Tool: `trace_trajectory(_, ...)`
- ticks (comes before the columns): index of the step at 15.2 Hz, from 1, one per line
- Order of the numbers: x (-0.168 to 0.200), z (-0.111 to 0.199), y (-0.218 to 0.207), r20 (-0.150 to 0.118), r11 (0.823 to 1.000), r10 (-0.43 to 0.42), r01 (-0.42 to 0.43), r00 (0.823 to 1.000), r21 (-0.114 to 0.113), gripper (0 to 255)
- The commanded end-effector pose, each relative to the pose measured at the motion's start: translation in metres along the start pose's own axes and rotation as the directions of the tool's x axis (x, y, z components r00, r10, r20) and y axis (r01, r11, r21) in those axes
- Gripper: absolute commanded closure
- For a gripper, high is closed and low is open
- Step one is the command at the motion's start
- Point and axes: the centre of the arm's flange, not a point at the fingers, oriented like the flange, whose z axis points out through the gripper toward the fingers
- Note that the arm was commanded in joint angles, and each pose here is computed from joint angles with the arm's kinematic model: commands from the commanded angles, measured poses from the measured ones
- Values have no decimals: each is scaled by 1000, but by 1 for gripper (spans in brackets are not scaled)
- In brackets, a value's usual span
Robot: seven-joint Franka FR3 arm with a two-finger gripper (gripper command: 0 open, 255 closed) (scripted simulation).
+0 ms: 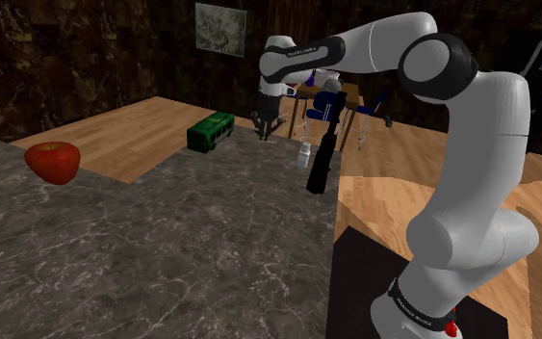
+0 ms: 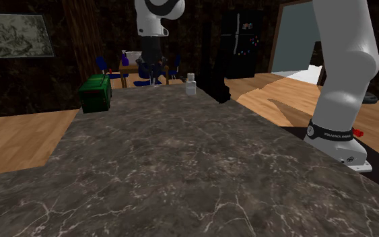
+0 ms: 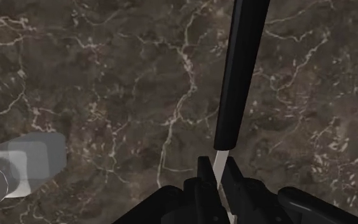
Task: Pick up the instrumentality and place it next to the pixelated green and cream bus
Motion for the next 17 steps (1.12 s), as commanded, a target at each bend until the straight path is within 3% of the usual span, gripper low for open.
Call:
trace_trajectory(1,1,11,0,0,1000,0,0,1000,0,255)
trace_trajectory(9,4,54,0,0,1000,0,0,1000,0,255)
trace_trajectory(16,4,54,0,0,1000,0,0,1000,0,255)
trace_trajectory(17,4,54,0,0,1000,0,0,1000,0,0)
